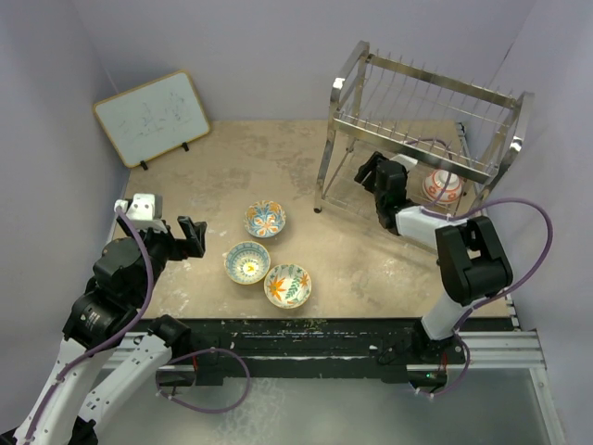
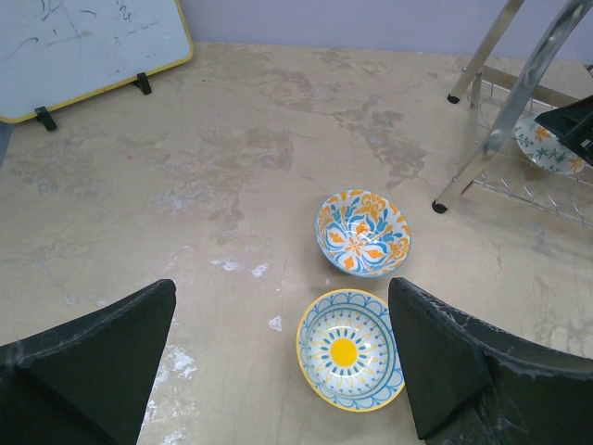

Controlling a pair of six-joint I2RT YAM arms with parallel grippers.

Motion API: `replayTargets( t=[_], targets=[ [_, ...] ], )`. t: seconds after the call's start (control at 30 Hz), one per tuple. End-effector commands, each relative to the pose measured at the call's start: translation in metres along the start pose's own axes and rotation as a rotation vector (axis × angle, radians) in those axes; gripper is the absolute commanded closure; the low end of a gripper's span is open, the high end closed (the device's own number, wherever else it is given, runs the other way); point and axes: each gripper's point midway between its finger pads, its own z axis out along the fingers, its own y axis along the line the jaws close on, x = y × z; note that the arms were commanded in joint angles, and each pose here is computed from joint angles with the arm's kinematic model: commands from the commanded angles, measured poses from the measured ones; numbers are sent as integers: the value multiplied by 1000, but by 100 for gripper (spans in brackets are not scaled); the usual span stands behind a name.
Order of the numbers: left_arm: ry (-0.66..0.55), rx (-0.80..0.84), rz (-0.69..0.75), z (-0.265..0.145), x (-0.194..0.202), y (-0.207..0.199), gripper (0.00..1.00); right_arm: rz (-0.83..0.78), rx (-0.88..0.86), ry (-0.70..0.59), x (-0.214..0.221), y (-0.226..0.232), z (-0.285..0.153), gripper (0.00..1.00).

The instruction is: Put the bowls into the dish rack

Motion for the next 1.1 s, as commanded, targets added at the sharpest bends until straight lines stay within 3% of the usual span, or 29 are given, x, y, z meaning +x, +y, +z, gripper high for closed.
replayTargets(
  t=[0.0, 0.33, 1.07],
  targets=[
    [-45, 3, -14, 3, -12, -3, 1, -40, 94, -140, -41, -10, 14, 36],
    [-42, -2, -11, 3, -11, -2, 1, -35, 298, -190, -52, -48, 15, 36],
    [-37, -1, -9, 5, -10, -2, 1, 21, 381, -194, -60, -74, 12, 36]
  ],
)
